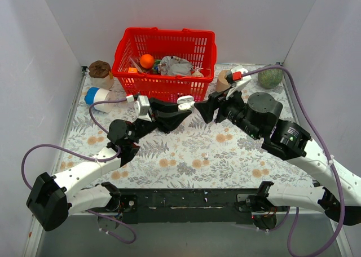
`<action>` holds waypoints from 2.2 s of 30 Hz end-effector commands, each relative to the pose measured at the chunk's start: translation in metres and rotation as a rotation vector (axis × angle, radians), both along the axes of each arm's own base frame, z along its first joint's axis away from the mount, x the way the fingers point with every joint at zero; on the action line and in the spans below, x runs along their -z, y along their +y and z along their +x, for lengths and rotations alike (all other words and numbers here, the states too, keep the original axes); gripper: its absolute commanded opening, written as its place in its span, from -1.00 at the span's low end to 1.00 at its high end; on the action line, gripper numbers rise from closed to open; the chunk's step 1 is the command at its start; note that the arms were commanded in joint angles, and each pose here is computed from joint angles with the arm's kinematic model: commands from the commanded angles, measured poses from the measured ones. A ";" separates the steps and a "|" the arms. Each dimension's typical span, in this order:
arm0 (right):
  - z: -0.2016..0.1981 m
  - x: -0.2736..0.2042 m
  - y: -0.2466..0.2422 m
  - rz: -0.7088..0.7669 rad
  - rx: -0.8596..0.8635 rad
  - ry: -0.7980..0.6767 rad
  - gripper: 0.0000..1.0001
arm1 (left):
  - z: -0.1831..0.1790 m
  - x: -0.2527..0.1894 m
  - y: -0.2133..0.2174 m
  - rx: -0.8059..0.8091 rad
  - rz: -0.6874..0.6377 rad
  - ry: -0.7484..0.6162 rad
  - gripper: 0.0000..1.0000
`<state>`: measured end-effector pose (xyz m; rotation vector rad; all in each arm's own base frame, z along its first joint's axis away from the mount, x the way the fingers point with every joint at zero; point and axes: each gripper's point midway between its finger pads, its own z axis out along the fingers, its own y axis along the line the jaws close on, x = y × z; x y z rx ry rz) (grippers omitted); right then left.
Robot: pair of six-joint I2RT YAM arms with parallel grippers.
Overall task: Insert the wireless bluetooth earbuds into the charging case
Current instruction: Place the earbud in the charging case, then pick up the earbud from the center of the board.
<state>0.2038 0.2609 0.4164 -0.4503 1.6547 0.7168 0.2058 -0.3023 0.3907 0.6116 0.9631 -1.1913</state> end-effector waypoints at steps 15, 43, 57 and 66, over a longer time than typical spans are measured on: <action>0.012 0.002 0.014 -0.014 0.015 -0.005 0.36 | -0.012 -0.004 0.005 0.018 -0.008 -0.032 -1.00; -0.023 0.250 -0.058 -0.263 0.196 0.412 0.15 | -0.046 0.059 0.071 -0.115 0.013 0.136 -1.00; -0.044 0.347 -0.039 -0.346 0.106 0.586 -0.38 | -0.055 0.079 0.078 -0.096 0.018 0.215 -1.00; -0.034 0.367 -0.044 -0.435 0.171 0.604 -0.60 | -0.057 0.087 0.079 -0.096 0.027 0.238 -1.00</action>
